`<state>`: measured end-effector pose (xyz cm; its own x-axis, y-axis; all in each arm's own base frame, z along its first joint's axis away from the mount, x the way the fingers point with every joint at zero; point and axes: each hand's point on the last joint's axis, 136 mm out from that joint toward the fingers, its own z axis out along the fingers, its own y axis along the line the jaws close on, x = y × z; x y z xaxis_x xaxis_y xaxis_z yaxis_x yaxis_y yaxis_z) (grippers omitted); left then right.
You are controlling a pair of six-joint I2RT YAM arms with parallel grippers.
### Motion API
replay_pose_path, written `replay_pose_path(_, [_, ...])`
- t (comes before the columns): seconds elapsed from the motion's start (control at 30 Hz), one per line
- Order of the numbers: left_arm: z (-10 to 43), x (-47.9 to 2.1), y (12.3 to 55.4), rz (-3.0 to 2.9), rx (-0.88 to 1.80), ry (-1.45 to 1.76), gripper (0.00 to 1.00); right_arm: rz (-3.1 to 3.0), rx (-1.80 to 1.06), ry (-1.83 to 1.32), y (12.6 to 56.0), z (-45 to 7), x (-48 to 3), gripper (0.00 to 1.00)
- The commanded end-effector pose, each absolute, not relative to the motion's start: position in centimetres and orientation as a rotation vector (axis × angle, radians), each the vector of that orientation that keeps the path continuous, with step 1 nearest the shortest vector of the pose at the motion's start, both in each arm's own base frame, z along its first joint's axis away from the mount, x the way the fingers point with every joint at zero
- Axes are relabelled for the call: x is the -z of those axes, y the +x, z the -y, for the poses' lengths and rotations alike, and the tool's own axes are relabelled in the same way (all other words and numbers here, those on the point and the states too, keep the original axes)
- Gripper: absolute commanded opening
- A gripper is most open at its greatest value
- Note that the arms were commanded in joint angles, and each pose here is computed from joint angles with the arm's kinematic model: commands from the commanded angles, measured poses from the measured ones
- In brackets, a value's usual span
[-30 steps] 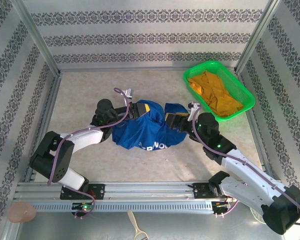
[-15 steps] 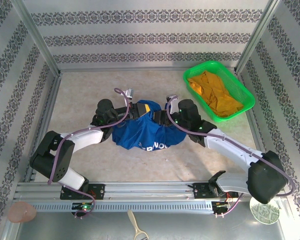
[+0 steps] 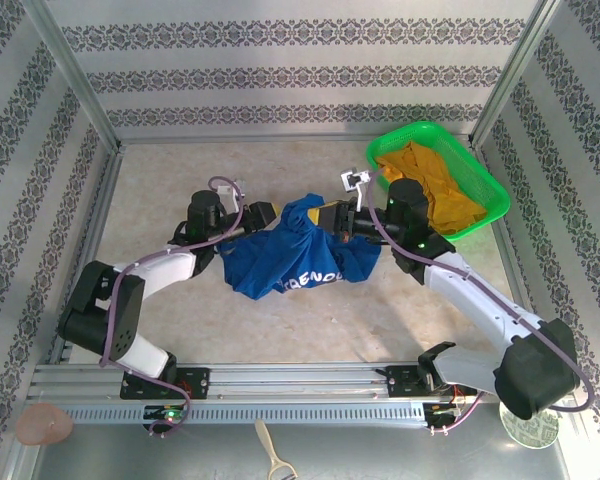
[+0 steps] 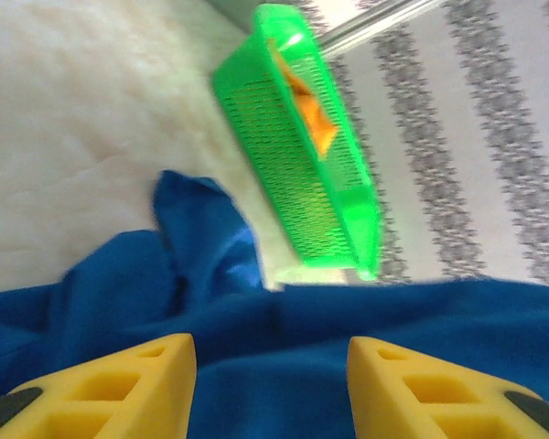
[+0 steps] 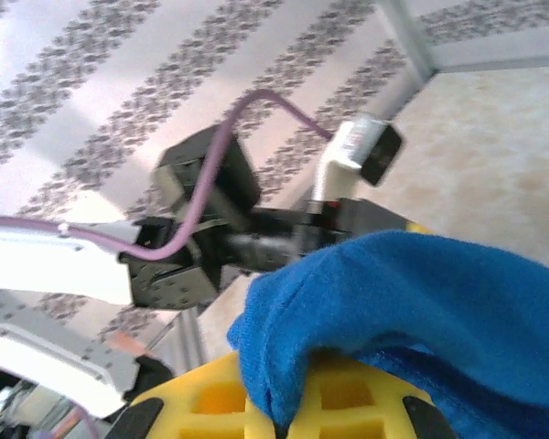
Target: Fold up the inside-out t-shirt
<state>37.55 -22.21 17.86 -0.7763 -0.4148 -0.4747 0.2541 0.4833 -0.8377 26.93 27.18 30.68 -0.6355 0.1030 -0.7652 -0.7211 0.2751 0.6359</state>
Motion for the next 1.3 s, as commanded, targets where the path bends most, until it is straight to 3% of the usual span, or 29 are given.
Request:
replay_pose_path(0.0, [20.4,-18.9,36.4,-2.107,1.098,-0.052,0.50,-1.732,-1.533,-0.641,26.1,-27.6,-32.4,0.00])
replay_pose_path(0.23, [19.8,-23.6,31.2,-2.002,0.980,0.068,0.49,-1.783,-1.499,-0.499,28.6,-26.5,-29.9,0.00])
replay_pose_path(0.5, [25.1,-26.4,28.0,-1.885,1.250,0.190,0.44,-1.815,-1.480,-0.420,29.6,-25.8,-28.4,0.00])
replay_pose_path(0.8, [28.8,-25.5,29.1,-1.895,1.284,0.257,0.42,-1.817,-1.477,-0.397,29.7,-25.5,-28.4,0.00])
replay_pose_path(1.27, [29.1,-26.3,30.2,-1.873,1.256,0.253,0.41,-1.823,-1.487,-0.396,29.6,-25.6,-28.2,0.00])
